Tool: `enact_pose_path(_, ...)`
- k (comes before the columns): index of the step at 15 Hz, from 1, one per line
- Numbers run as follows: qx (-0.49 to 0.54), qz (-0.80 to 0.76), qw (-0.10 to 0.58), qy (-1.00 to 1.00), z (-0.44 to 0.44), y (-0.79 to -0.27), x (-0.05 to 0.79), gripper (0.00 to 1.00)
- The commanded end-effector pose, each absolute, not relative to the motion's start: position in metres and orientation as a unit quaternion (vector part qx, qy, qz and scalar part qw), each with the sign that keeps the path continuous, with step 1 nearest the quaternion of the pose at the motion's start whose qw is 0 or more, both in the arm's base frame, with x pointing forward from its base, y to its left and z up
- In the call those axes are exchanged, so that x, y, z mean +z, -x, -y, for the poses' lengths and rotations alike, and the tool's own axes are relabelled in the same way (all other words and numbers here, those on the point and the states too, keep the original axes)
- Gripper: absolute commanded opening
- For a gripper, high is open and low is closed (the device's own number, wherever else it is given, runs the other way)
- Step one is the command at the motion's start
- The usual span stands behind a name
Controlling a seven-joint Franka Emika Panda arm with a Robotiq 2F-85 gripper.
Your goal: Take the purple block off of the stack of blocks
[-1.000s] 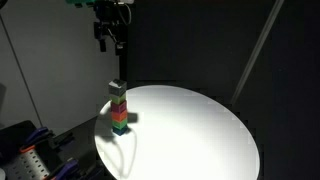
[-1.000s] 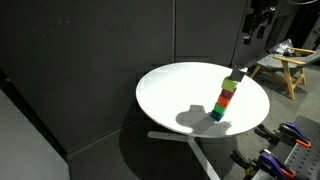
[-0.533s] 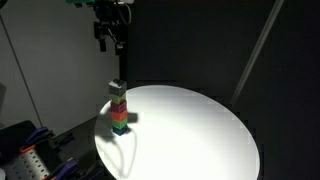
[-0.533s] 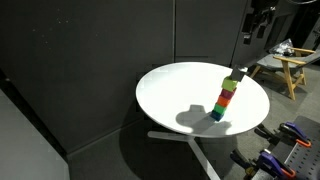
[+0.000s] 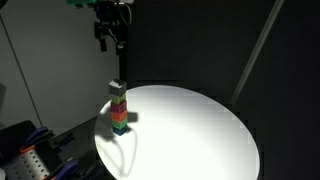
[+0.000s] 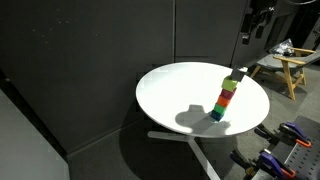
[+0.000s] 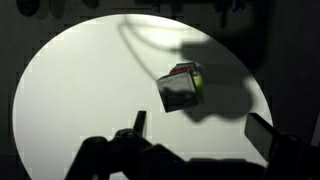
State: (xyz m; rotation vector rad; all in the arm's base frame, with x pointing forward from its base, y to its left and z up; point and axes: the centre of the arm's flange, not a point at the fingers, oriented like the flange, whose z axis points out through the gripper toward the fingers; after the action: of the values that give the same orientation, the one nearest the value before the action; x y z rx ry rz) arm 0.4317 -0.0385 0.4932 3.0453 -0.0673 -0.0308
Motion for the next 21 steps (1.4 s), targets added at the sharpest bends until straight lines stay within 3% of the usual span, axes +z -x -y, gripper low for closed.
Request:
enact_pose_path(1,0.010,0.010,0.040,-0.999,0.039,-0.437,0.494,1.00)
enact_pose_path(14,0.031,-0.028,-0.026,-0.999,0.049,-0.451,0.472,1.00)
enact_pose_path(21,0.023,-0.064,-0.025,-0.997,0.048,-0.456,0.456,1.00)
